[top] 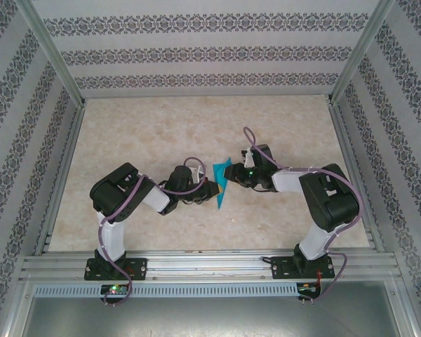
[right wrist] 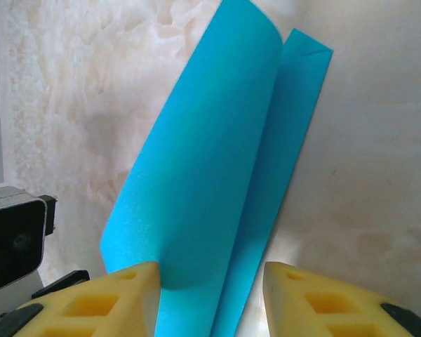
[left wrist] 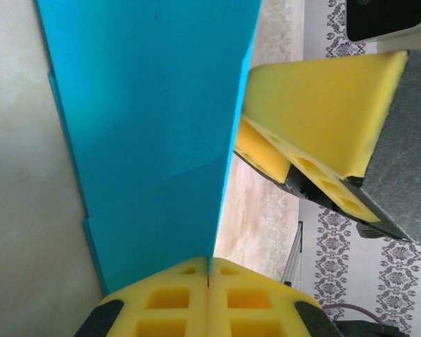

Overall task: Fold a paper plane with a square sheet of paper (fold left side to right side)
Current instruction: Fold the wing for the fifth time at the center of the table.

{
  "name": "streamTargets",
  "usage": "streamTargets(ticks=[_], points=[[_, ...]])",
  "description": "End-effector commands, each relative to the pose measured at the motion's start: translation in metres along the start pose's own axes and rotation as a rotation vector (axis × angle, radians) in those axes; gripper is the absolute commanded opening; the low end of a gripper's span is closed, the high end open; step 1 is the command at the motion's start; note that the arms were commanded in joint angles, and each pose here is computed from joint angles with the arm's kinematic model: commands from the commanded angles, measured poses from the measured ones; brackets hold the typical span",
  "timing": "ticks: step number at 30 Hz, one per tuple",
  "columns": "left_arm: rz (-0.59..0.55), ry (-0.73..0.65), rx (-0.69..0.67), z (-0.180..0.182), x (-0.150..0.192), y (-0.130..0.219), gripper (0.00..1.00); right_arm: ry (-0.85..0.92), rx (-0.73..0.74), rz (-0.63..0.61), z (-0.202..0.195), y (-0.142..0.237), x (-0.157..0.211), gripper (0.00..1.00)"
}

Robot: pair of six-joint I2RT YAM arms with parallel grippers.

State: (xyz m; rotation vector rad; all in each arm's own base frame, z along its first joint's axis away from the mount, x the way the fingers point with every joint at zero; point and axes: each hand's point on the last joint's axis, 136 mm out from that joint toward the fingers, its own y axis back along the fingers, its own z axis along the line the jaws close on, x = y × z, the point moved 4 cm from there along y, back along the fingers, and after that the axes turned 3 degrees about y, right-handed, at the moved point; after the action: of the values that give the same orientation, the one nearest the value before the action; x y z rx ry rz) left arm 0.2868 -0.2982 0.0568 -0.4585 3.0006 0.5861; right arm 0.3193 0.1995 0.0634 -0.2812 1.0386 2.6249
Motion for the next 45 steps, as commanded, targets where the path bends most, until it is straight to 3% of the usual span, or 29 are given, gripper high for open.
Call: streamTargets(ticks=[1, 26, 36, 45], points=[[-0.011, 0.000, 0.036, 0.000, -0.004, 0.003, 0.00, 0.022, -0.017, -0.015, 0.008, -0.005, -0.007, 0.42], [-0.022, 0.013, 0.042, 0.001, -0.005, 0.003, 0.00, 0.017, -0.008, 0.023, 0.008, -0.023, -0.005, 0.41], [-0.026, 0.018, 0.040, 0.003, -0.006, 0.003, 0.00, 0.007, 0.132, 0.101, -0.007, -0.032, 0.007, 0.39], [-0.034, 0.019, 0.040, 0.004, -0.005, 0.007, 0.15, -0.001, 0.212, 0.153, -0.019, -0.035, 0.015, 0.39]])
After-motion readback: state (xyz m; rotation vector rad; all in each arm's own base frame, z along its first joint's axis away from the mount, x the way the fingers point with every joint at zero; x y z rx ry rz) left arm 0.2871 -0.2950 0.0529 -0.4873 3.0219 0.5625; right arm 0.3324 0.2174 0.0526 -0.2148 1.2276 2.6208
